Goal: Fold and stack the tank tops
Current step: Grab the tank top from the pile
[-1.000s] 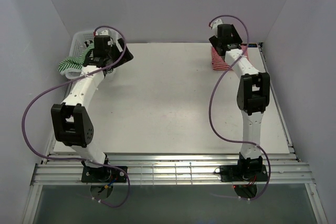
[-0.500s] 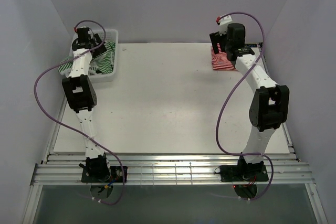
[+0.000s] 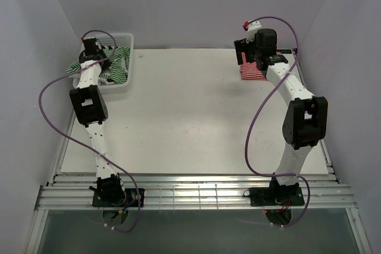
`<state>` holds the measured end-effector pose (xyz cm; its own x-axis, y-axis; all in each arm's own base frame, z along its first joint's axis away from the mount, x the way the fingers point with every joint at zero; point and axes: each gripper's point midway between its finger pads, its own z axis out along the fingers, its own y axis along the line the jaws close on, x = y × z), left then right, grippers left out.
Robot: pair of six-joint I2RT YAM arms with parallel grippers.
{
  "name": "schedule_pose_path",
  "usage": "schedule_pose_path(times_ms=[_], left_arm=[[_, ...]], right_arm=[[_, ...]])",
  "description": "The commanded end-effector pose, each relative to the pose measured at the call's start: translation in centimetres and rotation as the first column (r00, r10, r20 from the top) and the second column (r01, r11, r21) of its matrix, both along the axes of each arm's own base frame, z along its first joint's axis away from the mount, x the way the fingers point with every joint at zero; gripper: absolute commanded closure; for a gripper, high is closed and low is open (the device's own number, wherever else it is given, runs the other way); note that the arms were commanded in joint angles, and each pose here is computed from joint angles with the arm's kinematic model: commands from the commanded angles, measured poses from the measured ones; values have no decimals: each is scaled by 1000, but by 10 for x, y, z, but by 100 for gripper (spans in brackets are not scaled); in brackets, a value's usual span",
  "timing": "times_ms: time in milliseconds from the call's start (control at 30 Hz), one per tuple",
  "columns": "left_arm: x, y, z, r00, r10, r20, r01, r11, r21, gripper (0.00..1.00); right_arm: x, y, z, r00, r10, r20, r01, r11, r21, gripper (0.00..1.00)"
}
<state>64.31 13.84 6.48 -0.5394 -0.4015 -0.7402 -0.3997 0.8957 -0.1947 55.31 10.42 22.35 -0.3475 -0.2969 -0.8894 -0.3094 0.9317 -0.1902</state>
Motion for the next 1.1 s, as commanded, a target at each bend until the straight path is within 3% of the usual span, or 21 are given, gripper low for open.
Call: schedule_pose_path(times_ms=[0,67,400,567,800,867,1000,1067], left_arm=[[3,-4,44,997,-19,79,18,1000,8,82],[2,-3,55,995,-11,99,11,1000,4,100],[-6,-26,203,930,-108,350,110,994,16,100],[-28,-54,280,858,-198,474,214,977,21,100],[-56,-71,363,752,-233,616,259,965,50,100],[-64,-85,381,715,-258,650,316,948,28,100],[-104,-160,417,570,-427,702,585,811,19,100],[-120,-189,423,525,-471,708,628,777,51,100]], right_arm=[[-4,3,19,1000,0,29,-2,999,45,10],[-5,4,19,1000,-4,24,3,998,55,10],[-25,11,35,999,38,30,-41,993,108,10],[-36,11,41,999,34,39,-38,991,127,10],[-51,11,59,996,46,73,-56,988,141,10],[-55,10,59,996,47,73,-57,988,142,10],[-73,10,76,993,44,106,-63,982,180,10],[-88,11,79,994,31,104,-55,971,233,10]])
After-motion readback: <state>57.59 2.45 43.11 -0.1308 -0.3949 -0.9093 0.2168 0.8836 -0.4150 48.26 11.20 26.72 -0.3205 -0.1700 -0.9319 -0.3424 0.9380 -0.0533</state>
